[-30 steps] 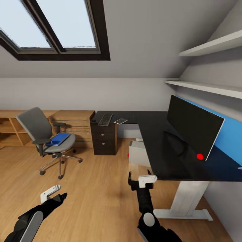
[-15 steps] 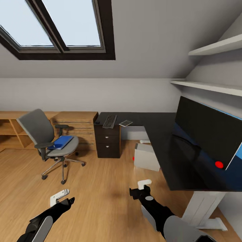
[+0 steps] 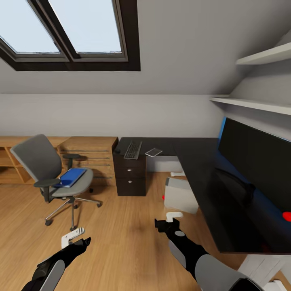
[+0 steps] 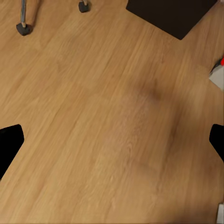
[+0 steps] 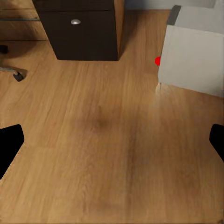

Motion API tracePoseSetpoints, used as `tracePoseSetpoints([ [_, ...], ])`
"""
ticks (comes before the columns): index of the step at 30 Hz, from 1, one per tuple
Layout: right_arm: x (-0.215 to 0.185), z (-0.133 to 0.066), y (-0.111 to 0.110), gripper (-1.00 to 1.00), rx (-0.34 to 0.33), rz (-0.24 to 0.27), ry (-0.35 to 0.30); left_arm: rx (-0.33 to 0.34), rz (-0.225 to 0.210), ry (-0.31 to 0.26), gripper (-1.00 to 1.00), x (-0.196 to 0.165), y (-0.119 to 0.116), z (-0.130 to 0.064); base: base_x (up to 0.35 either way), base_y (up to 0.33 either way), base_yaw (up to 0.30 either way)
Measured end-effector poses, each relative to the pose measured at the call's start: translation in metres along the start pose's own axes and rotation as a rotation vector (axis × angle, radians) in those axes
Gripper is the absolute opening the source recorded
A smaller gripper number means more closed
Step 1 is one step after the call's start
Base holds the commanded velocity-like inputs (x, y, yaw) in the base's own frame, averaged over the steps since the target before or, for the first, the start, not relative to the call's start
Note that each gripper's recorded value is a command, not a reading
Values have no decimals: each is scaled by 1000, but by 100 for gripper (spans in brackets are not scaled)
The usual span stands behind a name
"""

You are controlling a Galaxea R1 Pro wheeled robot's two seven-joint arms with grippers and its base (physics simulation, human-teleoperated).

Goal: In the bedroom, organize the workspace by keeping the computer under the desk, ensuring the monitor is on the desk, placing the keyboard on the desk next to the monitor, placing the mouse on the desk next to the keyboard, moving the folder from the swivel chair onto the desk next to the mouse, stacking the notebook on top of the folder with the pen on top of the notebook, and positioning the swivel chair next to the desk.

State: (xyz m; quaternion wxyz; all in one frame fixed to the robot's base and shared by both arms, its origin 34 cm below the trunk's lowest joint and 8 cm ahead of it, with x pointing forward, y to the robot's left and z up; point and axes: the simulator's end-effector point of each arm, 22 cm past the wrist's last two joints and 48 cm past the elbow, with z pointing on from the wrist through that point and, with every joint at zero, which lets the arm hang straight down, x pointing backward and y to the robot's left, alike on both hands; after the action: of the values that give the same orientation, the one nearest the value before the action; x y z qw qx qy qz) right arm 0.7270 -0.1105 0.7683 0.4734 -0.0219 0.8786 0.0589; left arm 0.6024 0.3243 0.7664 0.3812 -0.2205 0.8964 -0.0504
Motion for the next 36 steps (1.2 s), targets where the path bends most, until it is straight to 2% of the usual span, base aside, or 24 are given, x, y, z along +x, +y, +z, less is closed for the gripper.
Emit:
tracePoseSetpoints([
  [7, -10, 0, 6, 100, -10, 6, -23, 0, 0, 0, 100, 0, 0, 0, 329, 71, 0],
  [25, -13, 0, 7, 100, -11, 11, -32, 0, 0, 0, 100, 0, 0, 0, 329, 71, -1],
  [36, -24, -2, 6, 100, -9, 20, -83, 3, -2, -3, 100, -1, -1, -1, 325, 143, -193],
])
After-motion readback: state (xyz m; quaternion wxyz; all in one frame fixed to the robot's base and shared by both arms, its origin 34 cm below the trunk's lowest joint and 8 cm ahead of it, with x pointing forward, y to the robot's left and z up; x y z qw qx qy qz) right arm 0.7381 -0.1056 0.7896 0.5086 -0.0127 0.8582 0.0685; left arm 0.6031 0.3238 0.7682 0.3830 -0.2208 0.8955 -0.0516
